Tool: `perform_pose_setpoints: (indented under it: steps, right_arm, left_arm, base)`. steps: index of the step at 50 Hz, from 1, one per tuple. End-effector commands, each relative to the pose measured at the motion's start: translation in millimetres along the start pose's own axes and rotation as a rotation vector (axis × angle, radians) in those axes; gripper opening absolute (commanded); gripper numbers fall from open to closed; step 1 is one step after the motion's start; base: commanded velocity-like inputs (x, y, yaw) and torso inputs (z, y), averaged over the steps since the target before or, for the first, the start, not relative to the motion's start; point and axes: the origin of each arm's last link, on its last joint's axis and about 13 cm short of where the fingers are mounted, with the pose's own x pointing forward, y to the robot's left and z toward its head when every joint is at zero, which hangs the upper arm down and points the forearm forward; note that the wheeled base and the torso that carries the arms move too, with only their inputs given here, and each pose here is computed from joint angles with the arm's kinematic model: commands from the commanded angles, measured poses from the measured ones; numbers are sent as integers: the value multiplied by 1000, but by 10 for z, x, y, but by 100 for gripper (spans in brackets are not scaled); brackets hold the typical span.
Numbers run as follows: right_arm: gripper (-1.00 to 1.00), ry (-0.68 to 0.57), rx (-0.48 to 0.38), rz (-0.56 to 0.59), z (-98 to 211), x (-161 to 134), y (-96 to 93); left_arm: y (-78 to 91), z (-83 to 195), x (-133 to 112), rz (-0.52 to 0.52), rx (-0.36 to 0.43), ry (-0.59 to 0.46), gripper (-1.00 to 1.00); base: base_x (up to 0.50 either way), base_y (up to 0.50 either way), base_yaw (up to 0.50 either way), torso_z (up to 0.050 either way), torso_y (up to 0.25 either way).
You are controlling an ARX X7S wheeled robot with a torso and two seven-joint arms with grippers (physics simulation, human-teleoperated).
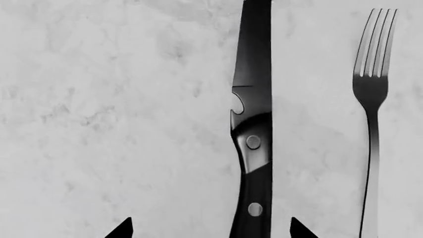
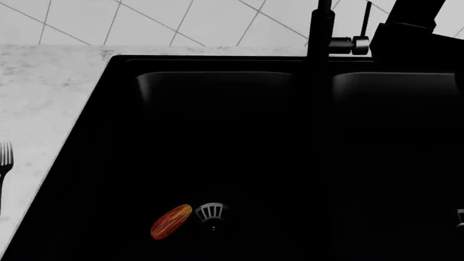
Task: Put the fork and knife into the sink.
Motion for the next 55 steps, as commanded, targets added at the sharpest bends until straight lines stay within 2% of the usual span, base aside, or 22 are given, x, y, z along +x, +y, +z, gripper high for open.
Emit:
perform_pose_setpoints:
  steps: [1, 10, 16, 20, 21, 24, 30, 32, 33, 34, 35, 38, 39, 40, 41, 46, 52, 55]
  right_arm:
    - [100, -2, -4, 1, 13, -5, 12]
    - [100, -2, -7, 2, 24, 7, 17]
    - [100, -3, -2, 4, 37, 14, 19]
    - [100, -1, -7, 4, 34, 20, 22]
    - [100, -2, -8, 4, 35, 20, 21]
    - [100, 1, -6, 4, 21, 22, 23]
    - [100, 3, -7, 0, 11, 8, 18]
    - [100, 3, -7, 0, 13, 6, 17]
    - [100, 2, -6, -1, 14, 3, 15]
    - [100, 3, -7, -1, 12, 1, 14]
    - [100, 3, -7, -1, 7, -1, 14]
    - [100, 3, -6, 4, 10, 4, 22]
    - [100, 3, -2, -1, -7, -1, 6]
    - [100, 2, -3, -2, -6, -1, 4]
    - [100, 0, -1, -3, -6, 0, 0]
    - [100, 1, 1, -2, -15, 0, -3]
    - [100, 1, 2, -5, -17, -9, -9]
    - [100, 1, 2, -5, -15, -9, -10]
  left_arm:
    - [-4, -150, 141, -41, 49, 81, 100]
    - [26, -285, 271, -78, 39, 143, 100]
    - [31, -349, 331, -120, -37, 178, 100]
    - [38, -405, 378, -117, -36, 192, 100]
    - [36, -399, 364, -119, -21, 170, -100]
    - [33, -346, 347, -57, -21, 114, -100]
    - [-3, -275, 307, -20, -21, 35, -100]
    - [-25, -229, 261, -2, -27, -21, -100]
    - [-52, -174, 199, 38, -19, -105, -100]
    - [-94, -104, 119, -2, -59, -155, -100]
    - [-123, -57, 41, 27, -35, -215, -100]
    - [-251, 96, -252, 14, -10, -369, -100]
    - [-712, 162, -536, -64, 204, -508, -100]
    - [-724, 278, -966, -132, 207, -652, -100]
    - [-728, 334, -1233, -158, 196, -734, -100]
    - [-859, 397, -1411, -202, 256, -832, -100]
    - [-989, 409, -1531, -269, 323, -884, -100]
    - [-1070, 386, -1586, -338, 366, -882, -100]
  base:
    - [0, 0, 0, 0, 0]
    - [0, 0, 0, 0, 0]
    - [-2, 0, 0, 0, 0]
    - [-3, 0, 1, 0, 0]
    - [0, 0, 0, 0, 0]
    - [0, 0, 0, -5, 0]
    - [0, 0, -1, -2, 0]
    - [6, 0, -1, -5, 0]
    - [0, 0, -3, 0, 0]
    - [0, 0, 0, 0, 0]
    - [0, 0, 0, 0, 0]
    - [0, 0, -1, 0, 0]
    - [0, 0, 0, 0, 0]
    - [0, 0, -3, 0, 0]
    - [0, 0, 0, 0, 0]
    - [0, 0, 0, 0, 0]
    - [0, 0, 0, 0, 0]
    - [0, 0, 0, 0, 0]
